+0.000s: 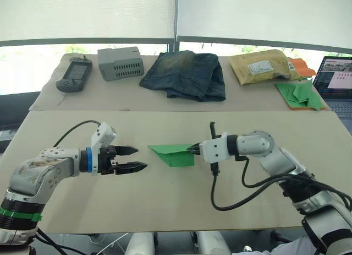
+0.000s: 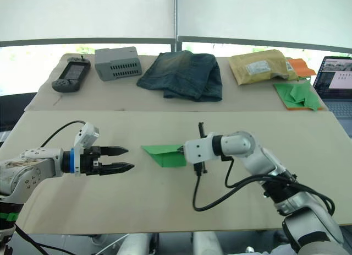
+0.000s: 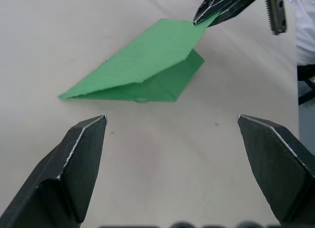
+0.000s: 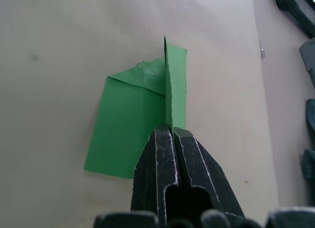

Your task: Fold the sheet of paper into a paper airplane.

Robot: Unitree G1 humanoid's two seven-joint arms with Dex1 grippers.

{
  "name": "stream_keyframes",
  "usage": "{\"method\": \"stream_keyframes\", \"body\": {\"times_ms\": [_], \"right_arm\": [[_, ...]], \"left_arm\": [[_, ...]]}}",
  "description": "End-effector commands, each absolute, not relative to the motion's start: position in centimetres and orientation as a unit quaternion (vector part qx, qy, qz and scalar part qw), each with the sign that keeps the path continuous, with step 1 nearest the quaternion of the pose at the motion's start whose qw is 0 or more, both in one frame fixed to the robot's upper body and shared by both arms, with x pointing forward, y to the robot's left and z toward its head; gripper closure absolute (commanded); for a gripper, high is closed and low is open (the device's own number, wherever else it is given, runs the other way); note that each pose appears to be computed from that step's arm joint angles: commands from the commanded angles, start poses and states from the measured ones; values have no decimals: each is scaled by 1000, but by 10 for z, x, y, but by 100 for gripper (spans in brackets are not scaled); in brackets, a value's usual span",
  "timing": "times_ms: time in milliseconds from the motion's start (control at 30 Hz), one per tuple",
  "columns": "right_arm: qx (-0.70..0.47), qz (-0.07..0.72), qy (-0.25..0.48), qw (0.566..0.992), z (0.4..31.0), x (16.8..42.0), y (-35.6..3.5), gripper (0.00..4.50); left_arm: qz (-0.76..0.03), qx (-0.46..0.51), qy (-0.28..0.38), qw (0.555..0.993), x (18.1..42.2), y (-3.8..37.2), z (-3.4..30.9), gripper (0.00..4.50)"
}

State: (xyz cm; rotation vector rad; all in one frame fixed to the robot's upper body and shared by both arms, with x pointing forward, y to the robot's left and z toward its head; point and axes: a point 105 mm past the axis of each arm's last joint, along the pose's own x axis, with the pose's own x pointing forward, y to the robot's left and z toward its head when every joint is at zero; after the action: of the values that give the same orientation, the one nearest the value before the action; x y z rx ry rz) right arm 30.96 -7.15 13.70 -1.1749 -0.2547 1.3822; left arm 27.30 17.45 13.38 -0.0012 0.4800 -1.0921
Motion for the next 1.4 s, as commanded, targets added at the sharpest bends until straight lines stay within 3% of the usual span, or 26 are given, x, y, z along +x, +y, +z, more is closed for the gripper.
{"method": "stream_keyframes", "body": {"times_ms": [33, 233, 433, 567, 800, 933, 1100, 1233, 1400], "right_arm": [[-532, 609, -180, 561, 141, 307, -77, 448], [-527, 618, -167, 559, 124, 310, -86, 448], [-517, 605, -135, 590, 113, 313, -95, 448], [-514, 592, -157, 600, 125, 309, -95, 332], [-538, 555, -216, 597, 160, 292, -104, 89], [-539, 535, -217, 613, 174, 288, -113, 89], [-509, 490, -205, 677, 195, 293, -120, 84], [-437, 446, -179, 760, 202, 300, -129, 84], [-373, 434, -157, 805, 206, 295, -125, 84]], "left_arm": [[-519, 9, 201, 831, 274, 174, 143, 0], [-523, 12, 186, 832, 278, 168, 145, 0], [-526, 20, 184, 830, 281, 165, 143, 0], [-532, 25, 183, 826, 283, 162, 142, 0], [-531, 23, 143, 835, 304, 154, 152, 0], [-513, 19, 118, 850, 322, 147, 155, 0], [-517, 19, 106, 849, 338, 125, 153, 151], [-532, 35, 129, 836, 346, 105, 137, 289], [-552, 77, 155, 816, 344, 92, 114, 448]]}}
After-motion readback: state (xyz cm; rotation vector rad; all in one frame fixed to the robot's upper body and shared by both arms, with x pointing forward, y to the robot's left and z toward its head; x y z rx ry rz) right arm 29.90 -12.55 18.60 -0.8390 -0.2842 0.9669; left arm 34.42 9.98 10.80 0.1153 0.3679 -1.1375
